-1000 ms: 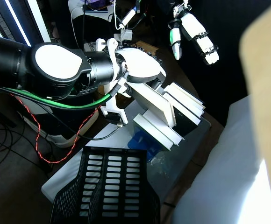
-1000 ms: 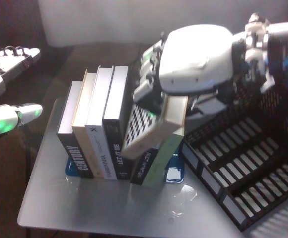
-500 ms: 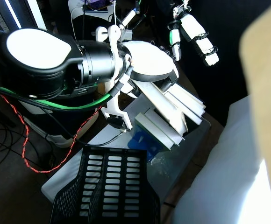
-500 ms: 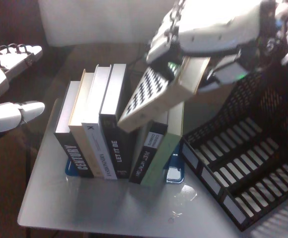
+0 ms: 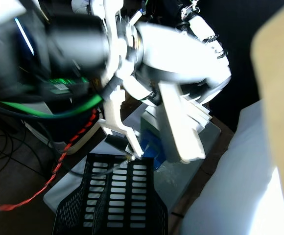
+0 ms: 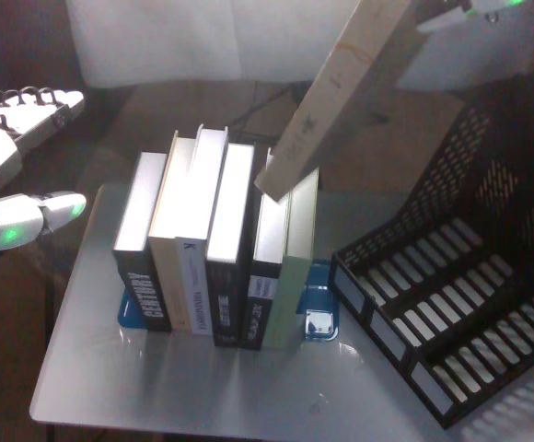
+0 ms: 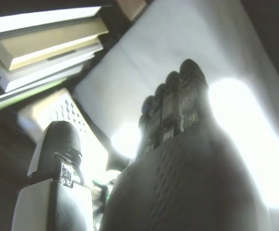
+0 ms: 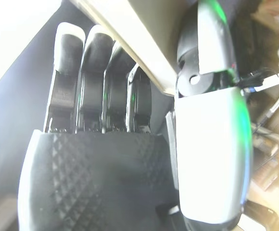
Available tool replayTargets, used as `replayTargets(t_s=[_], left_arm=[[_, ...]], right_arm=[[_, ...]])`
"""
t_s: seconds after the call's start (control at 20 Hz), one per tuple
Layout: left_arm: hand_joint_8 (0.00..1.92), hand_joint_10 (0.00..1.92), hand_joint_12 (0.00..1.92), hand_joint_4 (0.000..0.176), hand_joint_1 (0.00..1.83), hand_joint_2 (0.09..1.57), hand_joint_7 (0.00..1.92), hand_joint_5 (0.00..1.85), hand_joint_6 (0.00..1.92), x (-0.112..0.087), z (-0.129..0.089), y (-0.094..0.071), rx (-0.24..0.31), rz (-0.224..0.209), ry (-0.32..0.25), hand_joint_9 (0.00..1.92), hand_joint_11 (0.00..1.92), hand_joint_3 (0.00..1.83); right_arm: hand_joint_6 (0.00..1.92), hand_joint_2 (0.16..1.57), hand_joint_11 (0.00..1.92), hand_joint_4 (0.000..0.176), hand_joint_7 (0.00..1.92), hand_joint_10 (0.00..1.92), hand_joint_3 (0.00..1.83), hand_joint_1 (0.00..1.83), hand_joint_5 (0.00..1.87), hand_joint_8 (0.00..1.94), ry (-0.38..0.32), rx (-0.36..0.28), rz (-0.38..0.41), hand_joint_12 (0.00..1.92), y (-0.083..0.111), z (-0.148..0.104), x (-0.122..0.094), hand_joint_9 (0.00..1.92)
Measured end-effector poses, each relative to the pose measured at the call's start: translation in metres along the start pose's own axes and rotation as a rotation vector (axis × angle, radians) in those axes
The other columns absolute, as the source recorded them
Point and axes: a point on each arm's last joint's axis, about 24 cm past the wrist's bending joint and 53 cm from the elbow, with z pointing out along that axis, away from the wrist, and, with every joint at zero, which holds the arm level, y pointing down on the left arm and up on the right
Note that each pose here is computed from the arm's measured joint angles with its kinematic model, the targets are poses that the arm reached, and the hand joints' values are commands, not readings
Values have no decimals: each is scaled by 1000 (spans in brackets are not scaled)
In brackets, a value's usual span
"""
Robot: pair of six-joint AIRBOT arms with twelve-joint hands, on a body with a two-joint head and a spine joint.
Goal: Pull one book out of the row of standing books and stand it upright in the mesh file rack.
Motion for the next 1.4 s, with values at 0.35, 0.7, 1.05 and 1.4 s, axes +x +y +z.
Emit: replayTargets(t_s=[0.35,0.7,1.05,1.4], left_arm=[[0,0,0,0,559,1354,0,16,1,4,-4,4,-16,-17,1,0,0,2],[0,0,0,0,631,1354,0,37,8,8,-8,7,-22,-25,4,0,0,0],[0,0,0,0,502,1350,0,6,1,8,-14,12,-38,-29,3,0,0,0],[0,0,0,39,376,1321,0,0,0,9,-17,10,-34,-31,3,0,0,0]], right_arm=[[1126,1240,358,0,720,1818,0,1190,816,1603,4,52,-45,1921,-13,-20,-5,566],[1161,1249,775,0,760,1852,0,1207,758,1616,73,110,-62,1921,-29,-28,13,810],[1440,1281,244,0,590,1346,6,1161,779,1457,139,139,-95,1889,-39,-24,38,485],[1636,1386,337,0,358,1597,0,1127,653,1714,214,151,-107,1843,-43,-15,66,371]])
